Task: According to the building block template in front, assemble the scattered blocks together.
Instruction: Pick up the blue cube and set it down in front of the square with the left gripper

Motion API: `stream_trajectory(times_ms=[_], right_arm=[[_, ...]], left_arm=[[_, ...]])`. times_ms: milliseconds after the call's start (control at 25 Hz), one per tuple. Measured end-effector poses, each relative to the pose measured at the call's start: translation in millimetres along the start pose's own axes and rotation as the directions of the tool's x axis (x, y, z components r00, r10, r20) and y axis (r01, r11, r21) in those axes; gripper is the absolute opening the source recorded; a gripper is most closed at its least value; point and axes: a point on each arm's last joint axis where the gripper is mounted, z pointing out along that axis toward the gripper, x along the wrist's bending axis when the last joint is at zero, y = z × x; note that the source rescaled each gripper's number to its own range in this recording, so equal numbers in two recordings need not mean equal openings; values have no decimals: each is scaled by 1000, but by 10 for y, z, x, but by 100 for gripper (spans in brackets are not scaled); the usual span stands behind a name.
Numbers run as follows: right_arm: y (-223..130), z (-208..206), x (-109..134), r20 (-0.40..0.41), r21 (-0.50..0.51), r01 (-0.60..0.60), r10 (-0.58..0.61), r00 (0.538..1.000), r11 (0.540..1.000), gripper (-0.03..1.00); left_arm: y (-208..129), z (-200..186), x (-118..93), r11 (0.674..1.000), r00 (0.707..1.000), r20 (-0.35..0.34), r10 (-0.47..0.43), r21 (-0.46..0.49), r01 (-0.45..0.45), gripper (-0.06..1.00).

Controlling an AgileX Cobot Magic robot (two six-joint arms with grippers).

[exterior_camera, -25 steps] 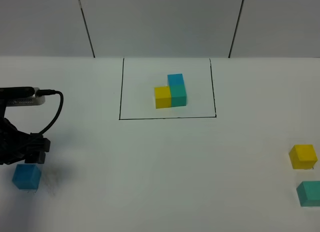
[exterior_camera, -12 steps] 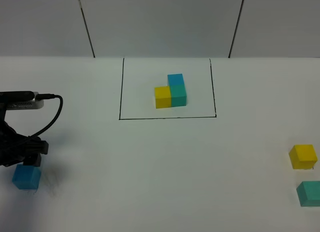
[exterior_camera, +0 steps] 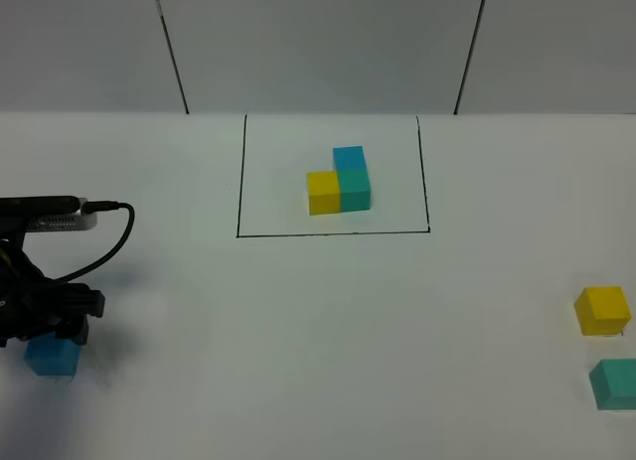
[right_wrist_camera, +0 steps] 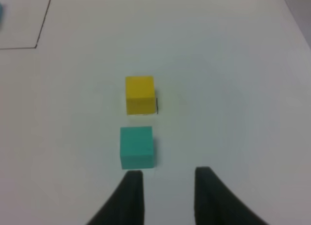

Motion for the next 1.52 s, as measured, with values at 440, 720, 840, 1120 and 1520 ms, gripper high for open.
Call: stream_trajectory(times_ms=[440, 720, 840, 1120, 1520], right_arm=[[0, 0, 0, 0, 0, 0, 0, 1000, 1000, 0], [0, 0, 0, 0, 0, 0, 0, 1000, 1000, 0], [0, 0, 0, 0, 0, 0, 0, 1000, 1000, 0], [0, 0, 0, 0, 0, 0, 0, 1000, 1000, 0], [0, 0, 0, 0, 0, 0, 0, 1000, 1000, 0]], left_arm=[[43, 296, -29, 999, 1000, 5, -1, 33, 1, 70], [53, 304, -33, 1000, 1000, 8, -9, 24, 9, 48], [51, 304, -33, 1000, 1000, 8, -10, 26, 10, 22], [51, 303, -29, 999, 999, 5, 31, 28, -32, 0], [535, -312, -579, 787, 796, 0, 606, -149, -599, 0]])
